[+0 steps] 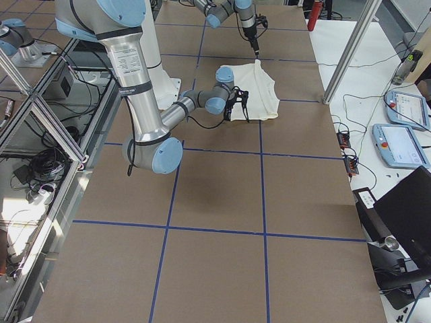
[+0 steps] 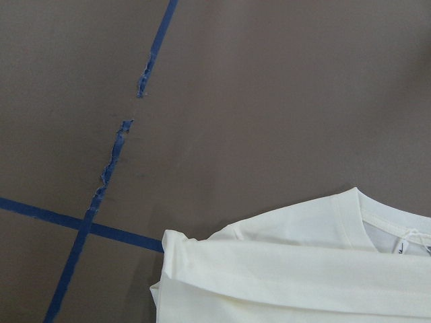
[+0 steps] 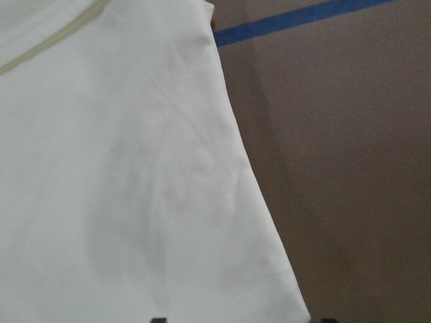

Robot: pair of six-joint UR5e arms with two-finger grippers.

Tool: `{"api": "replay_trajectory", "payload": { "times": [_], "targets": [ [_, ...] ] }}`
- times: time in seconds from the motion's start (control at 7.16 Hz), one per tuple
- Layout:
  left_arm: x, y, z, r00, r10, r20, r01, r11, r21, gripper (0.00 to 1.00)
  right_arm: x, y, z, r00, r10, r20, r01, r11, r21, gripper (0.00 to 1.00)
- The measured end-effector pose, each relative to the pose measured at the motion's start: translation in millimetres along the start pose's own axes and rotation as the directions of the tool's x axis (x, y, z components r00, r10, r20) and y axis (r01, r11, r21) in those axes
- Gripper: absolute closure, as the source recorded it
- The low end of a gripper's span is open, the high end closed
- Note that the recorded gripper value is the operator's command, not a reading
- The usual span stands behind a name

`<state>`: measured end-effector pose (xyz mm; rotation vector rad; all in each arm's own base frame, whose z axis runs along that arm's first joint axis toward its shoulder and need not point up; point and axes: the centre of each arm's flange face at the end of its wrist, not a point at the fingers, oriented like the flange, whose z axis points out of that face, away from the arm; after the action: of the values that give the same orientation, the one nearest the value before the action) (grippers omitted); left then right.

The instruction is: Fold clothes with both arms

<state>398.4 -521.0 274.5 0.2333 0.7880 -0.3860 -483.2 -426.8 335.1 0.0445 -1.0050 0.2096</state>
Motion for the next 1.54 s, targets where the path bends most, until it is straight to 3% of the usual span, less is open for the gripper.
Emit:
{"api": "replay_trajectory", "payload": {
  "times": [0.56, 0.7, 0.84, 1.54],
  "targets": [
    [1, 0, 0, 1.000, 0.001, -0.001, -0.001, 1.000, 0.001, 0.00, 8, -16, 10, 1.000, 0.004, -0.027, -0.004, 1.000, 0.010, 0.31],
    [1, 0, 0, 1.000, 0.001, -0.001, -0.001, 1.000, 0.001, 0.00, 9, -16, 11, 1.000, 0.005, -0.030, -0.005, 1.000, 0.008, 0.40],
    [1, 0, 0, 1.000, 0.001, -0.001, -0.001, 1.000, 0.001, 0.00, 10, -15, 13, 0.999, 0.004, -0.032, -0.004, 1.000, 0.005, 0.99],
    [1, 0, 0, 1.000, 0.000, -0.001, 0.000, 1.000, 0.001, 0.00, 15, -9, 2, 1.000, 0.002, -0.018, -0.002, 1.000, -0.011, 1.00]
  ]
}}
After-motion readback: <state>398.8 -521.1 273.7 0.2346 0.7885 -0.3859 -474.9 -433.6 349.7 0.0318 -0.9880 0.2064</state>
